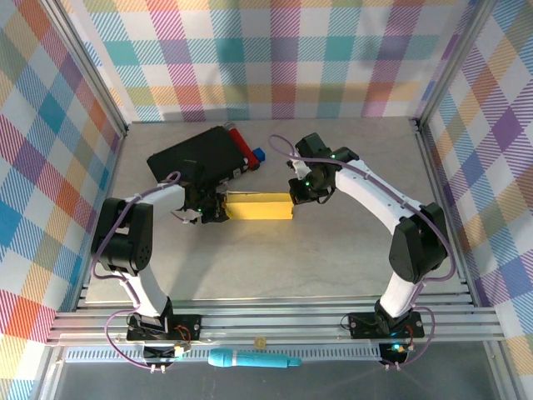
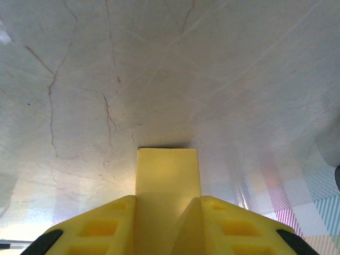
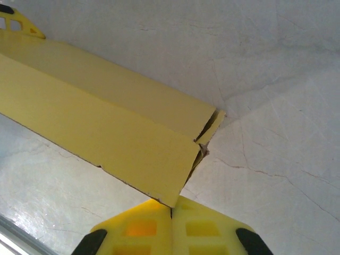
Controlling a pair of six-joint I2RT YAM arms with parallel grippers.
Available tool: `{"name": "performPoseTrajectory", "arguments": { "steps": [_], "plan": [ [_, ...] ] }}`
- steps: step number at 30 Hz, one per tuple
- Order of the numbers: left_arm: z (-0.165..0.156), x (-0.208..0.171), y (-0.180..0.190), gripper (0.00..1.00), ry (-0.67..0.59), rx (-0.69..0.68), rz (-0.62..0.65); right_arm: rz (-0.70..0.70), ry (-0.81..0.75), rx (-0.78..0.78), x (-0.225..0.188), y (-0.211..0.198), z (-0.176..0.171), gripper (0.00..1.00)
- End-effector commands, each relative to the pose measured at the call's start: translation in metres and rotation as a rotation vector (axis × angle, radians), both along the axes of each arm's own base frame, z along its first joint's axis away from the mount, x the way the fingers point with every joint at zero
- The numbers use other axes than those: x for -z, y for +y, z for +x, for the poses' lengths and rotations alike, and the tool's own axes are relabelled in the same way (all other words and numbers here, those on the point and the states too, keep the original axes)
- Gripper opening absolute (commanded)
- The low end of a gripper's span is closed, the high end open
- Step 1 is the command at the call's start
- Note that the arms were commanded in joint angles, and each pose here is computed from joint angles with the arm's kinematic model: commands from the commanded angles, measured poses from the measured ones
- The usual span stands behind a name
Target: Fold the paper box
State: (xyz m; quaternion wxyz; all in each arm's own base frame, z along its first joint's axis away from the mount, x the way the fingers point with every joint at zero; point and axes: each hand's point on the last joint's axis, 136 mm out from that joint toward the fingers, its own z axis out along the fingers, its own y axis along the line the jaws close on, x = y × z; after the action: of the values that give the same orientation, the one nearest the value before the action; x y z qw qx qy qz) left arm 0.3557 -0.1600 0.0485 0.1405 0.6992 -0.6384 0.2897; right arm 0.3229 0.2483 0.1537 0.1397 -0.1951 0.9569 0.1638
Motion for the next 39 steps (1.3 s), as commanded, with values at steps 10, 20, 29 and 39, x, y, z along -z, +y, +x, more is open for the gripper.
{"name": "performPoseTrajectory", "arguments": {
  "steps": [10, 20, 29, 39],
  "plan": [
    [-0.054, -0.036, 0.017, 0.82, -0.041, 0.221, 0.129, -0.052, -0.02, 0.036, -0.004, -0.002, 0.009, 0.0],
    [-0.046, -0.111, 0.08, 0.61, -0.326, 0.614, 0.624, -0.049, -0.01, 0.033, -0.002, 0.001, 0.01, 0.0],
    [-0.025, -0.17, 0.025, 0.28, -0.864, 1.116, 0.714, -0.044, -0.005, 0.035, -0.002, 0.002, 0.01, 0.0],
    [-0.025, -0.167, -0.009, 0.32, -0.987, 1.429, 0.833, -0.05, 0.002, 0.033, 0.0, 0.001, 0.008, 0.0]
  ]
}}
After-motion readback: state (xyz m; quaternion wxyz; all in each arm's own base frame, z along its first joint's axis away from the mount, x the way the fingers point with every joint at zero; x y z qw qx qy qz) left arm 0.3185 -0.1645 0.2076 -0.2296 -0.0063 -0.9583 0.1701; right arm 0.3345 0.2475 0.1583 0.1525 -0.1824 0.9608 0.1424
